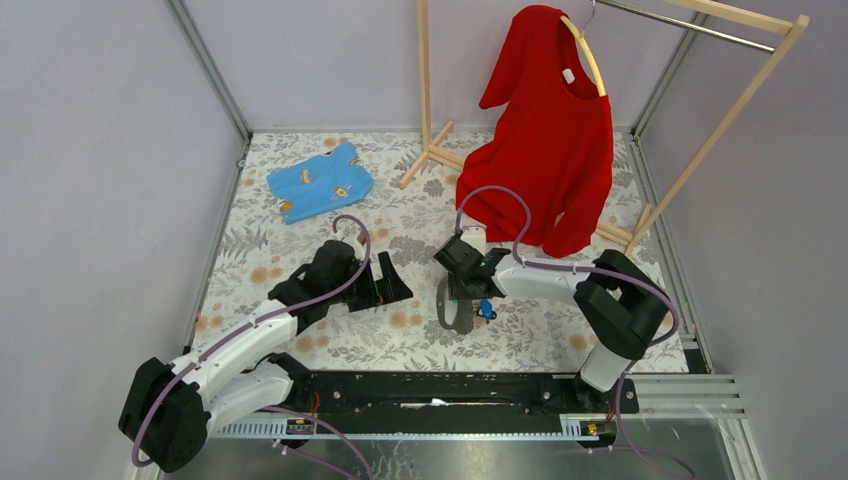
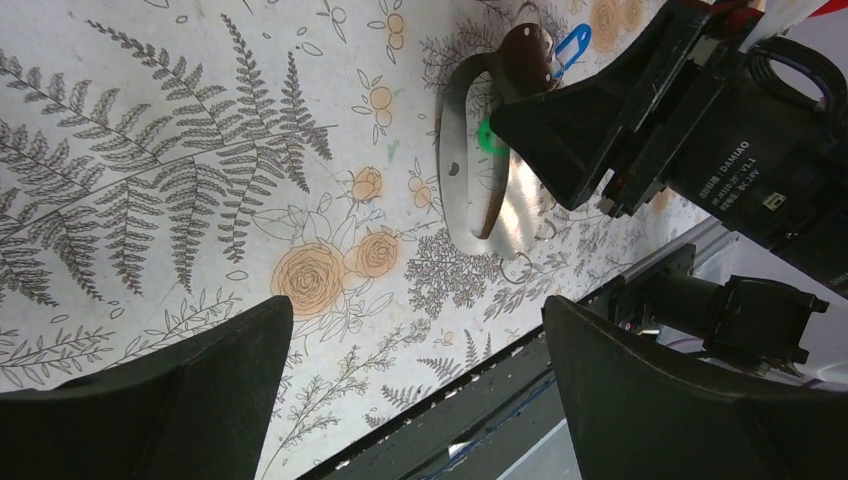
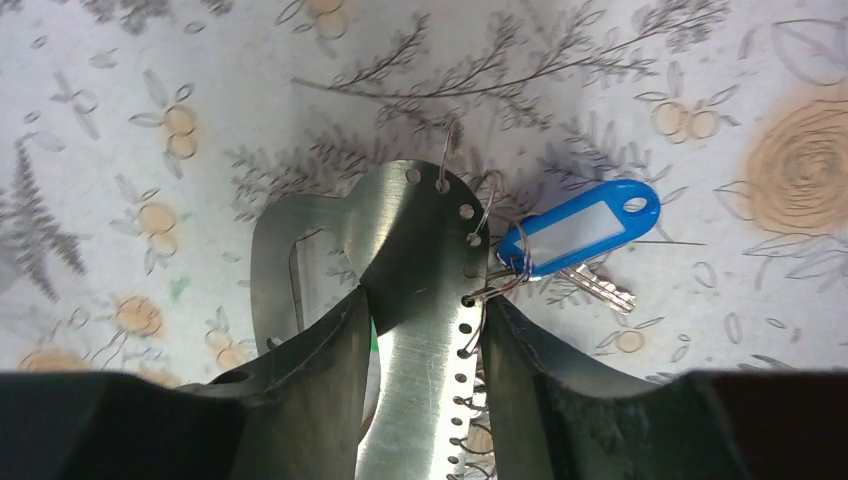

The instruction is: Remove the keys from the keyring

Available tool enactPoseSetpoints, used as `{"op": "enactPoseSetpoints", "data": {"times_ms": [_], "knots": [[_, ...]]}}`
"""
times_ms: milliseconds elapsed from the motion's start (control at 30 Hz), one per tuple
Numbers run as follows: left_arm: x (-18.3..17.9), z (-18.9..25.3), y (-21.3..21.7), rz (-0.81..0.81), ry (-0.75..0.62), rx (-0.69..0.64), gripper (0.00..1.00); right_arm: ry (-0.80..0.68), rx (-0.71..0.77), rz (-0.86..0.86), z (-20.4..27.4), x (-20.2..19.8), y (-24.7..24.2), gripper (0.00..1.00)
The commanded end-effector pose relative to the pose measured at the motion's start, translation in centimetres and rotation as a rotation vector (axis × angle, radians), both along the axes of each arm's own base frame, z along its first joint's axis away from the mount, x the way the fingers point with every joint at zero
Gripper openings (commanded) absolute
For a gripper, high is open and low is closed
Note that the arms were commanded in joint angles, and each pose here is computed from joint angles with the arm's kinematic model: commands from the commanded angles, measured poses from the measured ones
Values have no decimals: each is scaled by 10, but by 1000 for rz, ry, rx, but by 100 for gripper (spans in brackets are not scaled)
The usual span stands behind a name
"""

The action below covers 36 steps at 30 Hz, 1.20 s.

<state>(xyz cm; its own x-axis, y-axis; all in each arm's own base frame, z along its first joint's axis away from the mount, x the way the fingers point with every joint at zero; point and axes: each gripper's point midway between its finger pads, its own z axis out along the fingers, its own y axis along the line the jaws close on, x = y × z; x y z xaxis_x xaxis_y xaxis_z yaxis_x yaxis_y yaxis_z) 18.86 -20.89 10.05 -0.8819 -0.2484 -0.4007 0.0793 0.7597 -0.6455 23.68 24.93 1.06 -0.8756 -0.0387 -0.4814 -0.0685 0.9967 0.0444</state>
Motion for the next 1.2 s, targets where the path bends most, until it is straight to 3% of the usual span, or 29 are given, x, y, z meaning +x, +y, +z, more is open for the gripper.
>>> {"op": "enactPoseSetpoints", "data": {"times_ms": [0,267,533,1000,1100,1167], "knots": [[2,11,-13,-23,-18,-105,98,28,180,99,9,-15,30,39],[-3,0,-26,-26,32,-208,98,-7,394,236,38,-18,62,39],[-2,-15,-37,-53,12,-293,91,14,523,275,56,-20,77,40],[2,-24,-59,-120,-56,-331,59,46,629,251,68,-24,87,40],[3,-16,-65,-125,-75,-363,50,58,664,245,72,-27,89,40],[3,-12,-67,-123,-81,-378,37,50,671,237,76,-26,88,40]]}}
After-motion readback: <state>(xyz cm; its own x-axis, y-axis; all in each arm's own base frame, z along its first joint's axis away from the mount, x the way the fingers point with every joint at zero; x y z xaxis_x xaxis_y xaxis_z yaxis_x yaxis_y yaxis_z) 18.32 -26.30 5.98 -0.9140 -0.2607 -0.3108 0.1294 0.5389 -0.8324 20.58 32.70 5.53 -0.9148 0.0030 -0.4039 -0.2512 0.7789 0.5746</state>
